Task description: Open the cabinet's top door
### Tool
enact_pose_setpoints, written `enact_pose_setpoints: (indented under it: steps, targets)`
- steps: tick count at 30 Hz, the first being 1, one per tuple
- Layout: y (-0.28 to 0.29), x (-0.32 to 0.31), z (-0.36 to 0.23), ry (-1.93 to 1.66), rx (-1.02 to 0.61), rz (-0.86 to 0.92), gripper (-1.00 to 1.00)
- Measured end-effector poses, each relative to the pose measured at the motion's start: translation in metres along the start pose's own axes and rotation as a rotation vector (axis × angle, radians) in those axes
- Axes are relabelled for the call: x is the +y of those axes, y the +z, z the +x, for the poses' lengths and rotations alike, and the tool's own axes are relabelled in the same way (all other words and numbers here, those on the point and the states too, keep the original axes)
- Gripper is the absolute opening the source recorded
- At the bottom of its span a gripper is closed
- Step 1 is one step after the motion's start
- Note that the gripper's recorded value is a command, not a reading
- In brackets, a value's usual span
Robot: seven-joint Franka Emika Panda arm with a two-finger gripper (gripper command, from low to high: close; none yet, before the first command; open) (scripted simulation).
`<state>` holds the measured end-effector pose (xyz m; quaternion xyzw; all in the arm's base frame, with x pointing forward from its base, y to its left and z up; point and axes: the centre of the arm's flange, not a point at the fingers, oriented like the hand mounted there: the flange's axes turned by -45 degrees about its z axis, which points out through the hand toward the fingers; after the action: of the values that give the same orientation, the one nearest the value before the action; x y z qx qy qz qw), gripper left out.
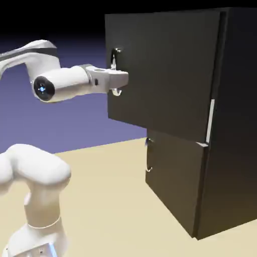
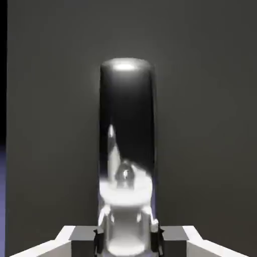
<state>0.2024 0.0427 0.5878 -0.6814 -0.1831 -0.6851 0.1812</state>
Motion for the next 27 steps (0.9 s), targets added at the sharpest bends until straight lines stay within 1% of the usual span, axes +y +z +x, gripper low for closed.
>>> enact_pose_setpoints:
  steps: [15,27]
  targets:
    - [-0.074,0.044,-0.001,0.003,-0.004,0.24,-1.0]
    - [-0.141,0.111,-0.001,0.005,-0.003,0.504,-1.0]
